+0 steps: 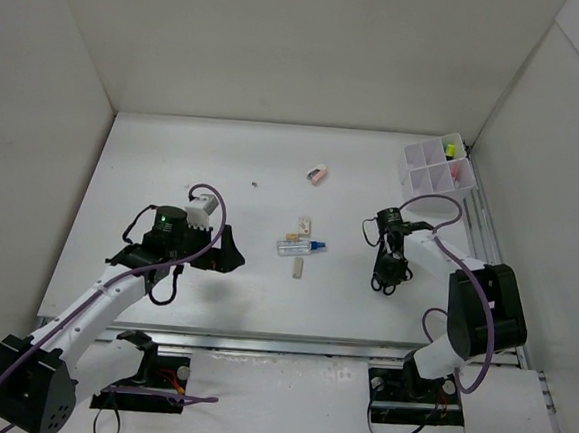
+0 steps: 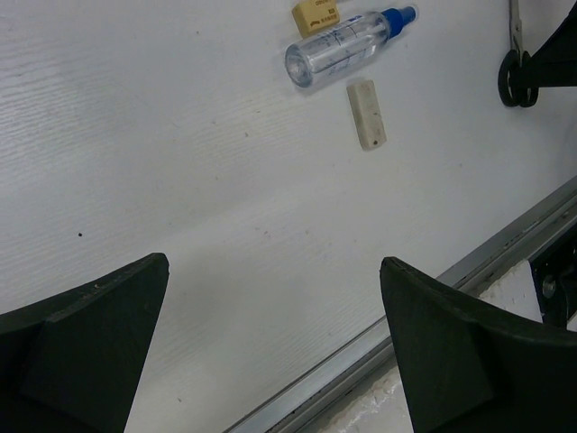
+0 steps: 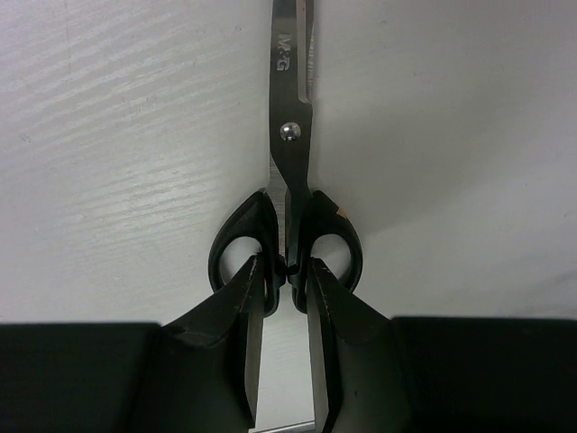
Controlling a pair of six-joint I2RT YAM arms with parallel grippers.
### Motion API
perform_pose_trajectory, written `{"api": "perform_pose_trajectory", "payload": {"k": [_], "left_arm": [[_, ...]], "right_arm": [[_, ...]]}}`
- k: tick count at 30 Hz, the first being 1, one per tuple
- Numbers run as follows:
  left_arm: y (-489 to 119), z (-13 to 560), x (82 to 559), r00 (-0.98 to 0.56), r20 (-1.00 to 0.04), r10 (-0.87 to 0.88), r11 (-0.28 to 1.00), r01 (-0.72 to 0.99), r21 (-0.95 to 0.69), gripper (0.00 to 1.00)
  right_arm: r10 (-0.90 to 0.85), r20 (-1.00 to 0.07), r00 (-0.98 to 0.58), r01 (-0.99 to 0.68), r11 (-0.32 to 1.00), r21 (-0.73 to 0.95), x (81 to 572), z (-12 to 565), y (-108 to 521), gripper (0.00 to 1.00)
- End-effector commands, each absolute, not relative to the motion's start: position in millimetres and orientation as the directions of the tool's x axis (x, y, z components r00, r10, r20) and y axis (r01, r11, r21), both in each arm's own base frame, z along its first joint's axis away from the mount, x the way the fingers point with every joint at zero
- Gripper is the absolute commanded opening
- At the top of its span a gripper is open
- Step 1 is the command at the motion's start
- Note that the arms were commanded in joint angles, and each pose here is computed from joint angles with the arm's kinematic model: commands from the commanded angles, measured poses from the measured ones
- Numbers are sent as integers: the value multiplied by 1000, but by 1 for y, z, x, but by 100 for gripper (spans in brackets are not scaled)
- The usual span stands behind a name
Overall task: Sort the stationery into containers
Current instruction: Pick up the scissors from the center of the board, then place the scissors in the storage box.
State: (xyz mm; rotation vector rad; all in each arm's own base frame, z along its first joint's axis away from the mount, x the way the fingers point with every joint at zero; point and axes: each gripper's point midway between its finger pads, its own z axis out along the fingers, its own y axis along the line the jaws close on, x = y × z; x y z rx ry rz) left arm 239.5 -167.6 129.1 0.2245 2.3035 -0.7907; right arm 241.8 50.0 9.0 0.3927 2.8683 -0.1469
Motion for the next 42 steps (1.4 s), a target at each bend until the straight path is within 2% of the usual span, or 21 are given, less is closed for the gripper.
{"api": "perform_pose_trajectory", "payload": {"k": [1,6,9,12,15,17,20,21,23,26,33,36,41,42], "left_arm": [[-173,162,259,-673,-737,-62,792,416,-446,100],[-172,164,260,-662,-746,-63,795,418,-439,99],[-173,167,262,-658,-750,-65,794,421,-438,100],[-172,169,263,-651,-756,-65,795,424,-433,99],[-170,168,263,-650,-757,-65,803,417,-427,99],[-170,169,264,-646,-760,-67,804,417,-425,100],[-172,171,266,-646,-761,-65,800,422,-426,99],[-173,170,267,-650,-757,-64,798,422,-430,99],[-174,172,269,-645,-761,-63,796,428,-428,99],[-172,171,270,-644,-762,-62,805,419,-419,100],[-169,167,274,-637,-769,-53,819,412,-398,100],[-170,162,277,-649,-760,-44,819,412,-400,100],[-168,150,281,-670,-742,-36,830,394,-395,99],[-168,148,282,-675,-737,-31,828,396,-396,100]], "right_arm": [[194,-239,-951,215,975,-61,246,16,50,0],[38,-373,-927,67,996,-64,268,55,64,0],[-79,-514,-854,-35,995,-96,298,113,78,0],[-217,-571,-792,-79,964,-255,318,164,70,0],[-357,-516,-779,-87,876,-474,333,205,42,0],[-432,-500,-750,-106,825,-555,349,238,34,0],[-584,-343,-736,-239,698,-675,366,255,23,0],[-620,-322,-715,-260,664,-701,375,270,19,0],[-739,-131,-661,-416,506,-755,389,271,10,0],[-755,91,-649,-512,346,-786,403,276,-15,0],[-558,430,-710,-613,188,-767,411,298,-84,0],[-538,488,-687,-642,135,-755,421,293,-89,0],[-419,653,-631,-727,26,-686,427,281,-101,0],[-391,657,-644,-717,10,-697,429,281,-105,0]]}}
